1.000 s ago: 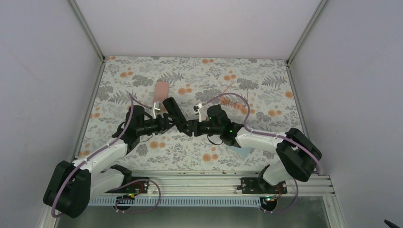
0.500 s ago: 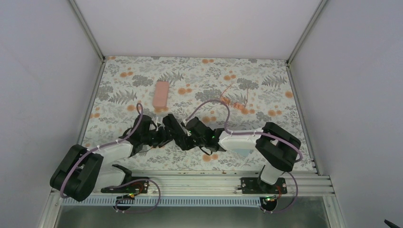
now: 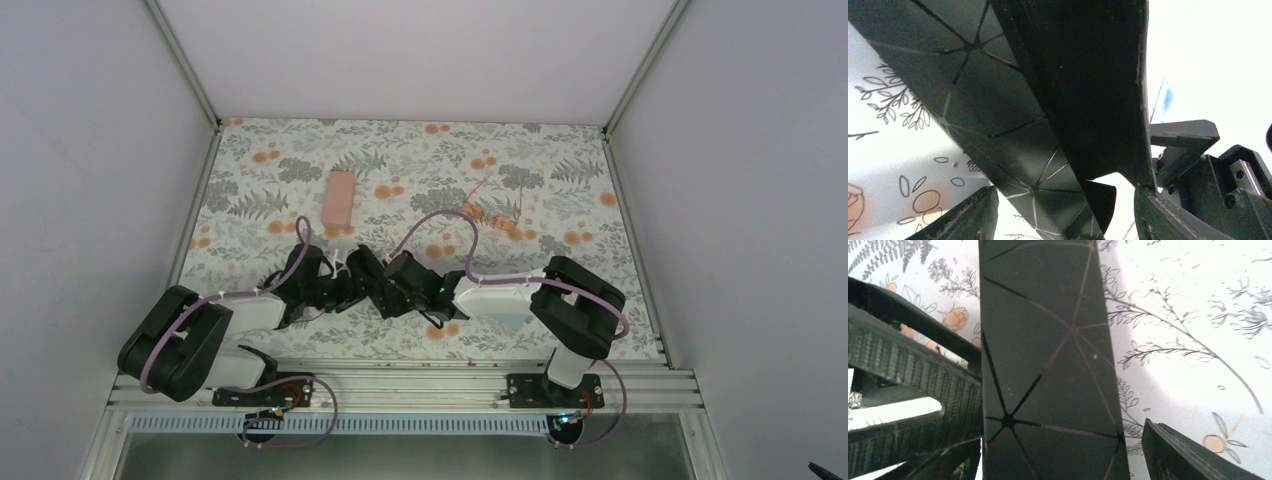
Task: Organize the sunglasses
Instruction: Open the sunglasses case at the center of the board.
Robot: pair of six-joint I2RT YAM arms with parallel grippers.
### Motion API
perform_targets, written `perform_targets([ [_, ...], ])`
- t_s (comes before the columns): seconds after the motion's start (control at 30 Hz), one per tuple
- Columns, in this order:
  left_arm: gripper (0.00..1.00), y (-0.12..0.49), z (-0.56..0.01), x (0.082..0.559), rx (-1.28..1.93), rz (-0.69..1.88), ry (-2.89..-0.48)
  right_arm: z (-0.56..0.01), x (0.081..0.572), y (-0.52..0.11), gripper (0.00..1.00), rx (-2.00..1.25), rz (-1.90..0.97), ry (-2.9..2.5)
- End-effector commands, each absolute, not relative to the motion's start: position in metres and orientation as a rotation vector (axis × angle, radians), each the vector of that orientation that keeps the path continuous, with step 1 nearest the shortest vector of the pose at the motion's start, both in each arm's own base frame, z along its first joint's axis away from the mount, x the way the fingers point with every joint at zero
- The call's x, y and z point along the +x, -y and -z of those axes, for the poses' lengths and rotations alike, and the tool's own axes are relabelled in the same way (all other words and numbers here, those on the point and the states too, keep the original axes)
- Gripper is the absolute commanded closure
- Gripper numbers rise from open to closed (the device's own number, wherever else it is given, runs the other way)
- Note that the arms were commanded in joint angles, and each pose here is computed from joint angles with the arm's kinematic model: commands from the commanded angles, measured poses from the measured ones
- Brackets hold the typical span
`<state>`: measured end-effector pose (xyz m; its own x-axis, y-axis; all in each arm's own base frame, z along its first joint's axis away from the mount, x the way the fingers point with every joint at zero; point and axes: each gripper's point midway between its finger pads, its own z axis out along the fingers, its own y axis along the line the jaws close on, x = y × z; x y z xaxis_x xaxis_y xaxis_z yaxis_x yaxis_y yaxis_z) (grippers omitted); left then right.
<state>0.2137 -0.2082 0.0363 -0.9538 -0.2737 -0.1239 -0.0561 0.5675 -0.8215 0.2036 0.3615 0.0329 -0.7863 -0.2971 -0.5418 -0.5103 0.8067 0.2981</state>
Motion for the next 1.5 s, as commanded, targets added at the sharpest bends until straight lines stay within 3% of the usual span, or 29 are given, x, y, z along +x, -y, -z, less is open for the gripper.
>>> perform_targets([
  [0.0, 0.31, 0.204, -0.023, 0.214, -0.259, 1.258, -2.61, -0.052, 0.221, -0.355, 0.18, -0.503, -0.501, -2.457],
  [0.5, 0.28, 0.193, -0.008, 0.22, -0.288, 1.095, -2.687, -0.072, 0.238, -0.329, 0.16, -0.344, -0.546, -2.425],
  [0.87, 0.25, 0.187, -0.006, 0.222, -0.3, 1.024, -2.701, -0.046, 0.267, -0.277, 0.22, -0.127, -0.271, -2.504],
  [1.1, 0.25, 0.178, -0.001, 0.226, -0.31, 0.923, -2.722, -0.054, 0.278, -0.281, 0.23, -0.1, -0.279, -2.501],
  [1.47, 0.27, 0.163, -0.014, 0.231, -0.321, 0.828, -2.657, -0.013, 0.297, -0.265, 0.26, 0.034, -0.169, -2.638],
])
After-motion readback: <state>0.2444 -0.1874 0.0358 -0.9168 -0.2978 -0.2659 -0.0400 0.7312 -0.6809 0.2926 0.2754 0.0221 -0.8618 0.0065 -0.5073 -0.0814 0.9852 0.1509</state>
